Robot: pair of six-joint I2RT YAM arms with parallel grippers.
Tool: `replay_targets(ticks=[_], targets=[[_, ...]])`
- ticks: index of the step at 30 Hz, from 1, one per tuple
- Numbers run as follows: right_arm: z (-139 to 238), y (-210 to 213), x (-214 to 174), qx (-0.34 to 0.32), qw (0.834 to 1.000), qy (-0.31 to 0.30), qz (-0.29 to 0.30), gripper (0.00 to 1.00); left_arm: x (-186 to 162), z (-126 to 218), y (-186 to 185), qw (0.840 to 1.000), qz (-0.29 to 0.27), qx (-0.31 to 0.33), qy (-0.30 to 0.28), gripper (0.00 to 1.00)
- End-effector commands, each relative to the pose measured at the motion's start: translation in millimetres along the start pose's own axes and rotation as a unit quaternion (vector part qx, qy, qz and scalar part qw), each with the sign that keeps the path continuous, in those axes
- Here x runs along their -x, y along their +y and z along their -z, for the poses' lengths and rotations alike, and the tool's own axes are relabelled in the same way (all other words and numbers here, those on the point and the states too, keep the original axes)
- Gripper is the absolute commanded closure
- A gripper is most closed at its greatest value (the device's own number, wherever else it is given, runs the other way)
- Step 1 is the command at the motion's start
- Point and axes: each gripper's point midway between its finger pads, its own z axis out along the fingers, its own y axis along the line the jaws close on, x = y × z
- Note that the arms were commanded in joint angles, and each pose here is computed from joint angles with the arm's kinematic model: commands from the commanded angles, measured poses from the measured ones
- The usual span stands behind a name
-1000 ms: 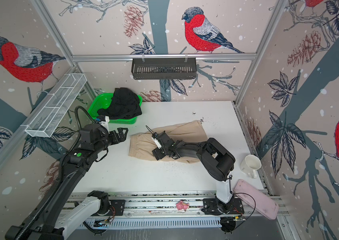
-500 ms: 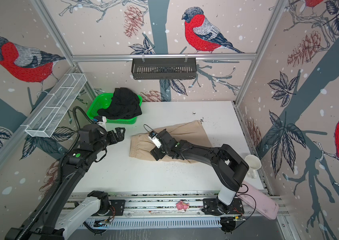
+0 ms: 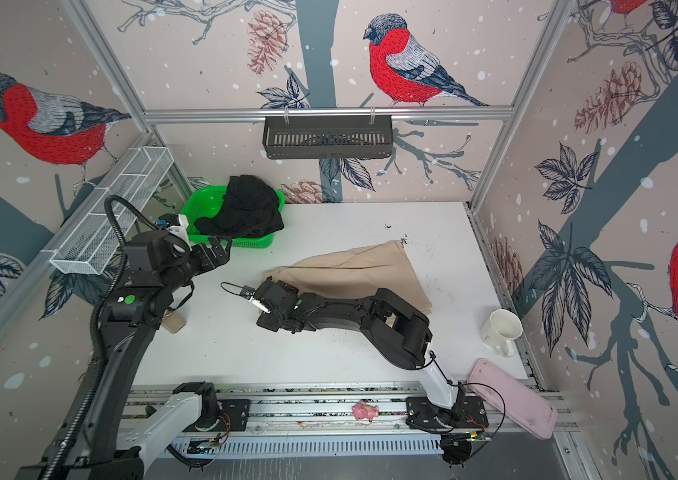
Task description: Fold and stack the shorts
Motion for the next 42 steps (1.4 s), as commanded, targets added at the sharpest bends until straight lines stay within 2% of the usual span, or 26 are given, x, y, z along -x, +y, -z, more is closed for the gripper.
replay_targets(ticks=[1, 5, 12, 16, 18, 20, 25, 28, 30, 35, 38, 42], targets=[[-8, 1, -3, -0.014, 0.999, 0.015, 0.048, 0.07, -1, 2, 5, 1.000, -0.014, 0.011, 0.016, 0.02], [-18, 5, -8, -0.020, 0.997, 0.032, 0.073, 0.07, 2, 0, 19, 0.999, -0.013, 0.028, 0.022, 0.02], [-30, -12, -28, -0.069, 0.990, 0.069, 0.101, 0.08, -10, -11, 31, 0.999, -0.010, 0.034, 0.040, 0.02], [-37, -7, -42, -0.062, 0.989, 0.079, 0.106, 0.17, -16, -17, 40, 0.998, -0.009, 0.048, 0.048, 0.02], [-38, -5, -44, -0.058, 0.990, 0.077, 0.102, 0.26, -17, -18, 44, 0.997, -0.004, 0.055, 0.051, 0.02], [-36, -2, -42, -0.052, 0.992, 0.066, 0.095, 0.40, -19, -20, 50, 0.997, -0.001, 0.066, 0.050, 0.02], [-26, 1, -34, -0.016, 0.999, 0.018, 0.045, 0.85, -27, -27, 59, 0.995, 0.012, 0.075, 0.059, 0.02], [-17, -4, -27, -0.008, 1.000, -0.023, 0.009, 0.96, -37, -38, 64, 0.994, 0.021, 0.075, 0.074, 0.02], [-9, -8, -20, -0.003, 0.998, -0.056, -0.016, 0.97, -48, -46, 69, 0.993, 0.028, 0.075, 0.086, 0.02], [8, -16, -7, 0.017, 0.991, -0.118, -0.068, 0.98, -87, -63, 66, 0.989, 0.072, 0.030, 0.123, 0.02], [15, -19, -5, 0.008, 0.987, -0.140, -0.074, 0.99, -114, -74, 61, 0.983, 0.111, -0.010, 0.145, 0.02], [12, -15, -8, 0.001, 0.988, -0.139, -0.063, 0.99, -143, -85, 66, 0.976, 0.144, -0.022, 0.164, 0.02]])
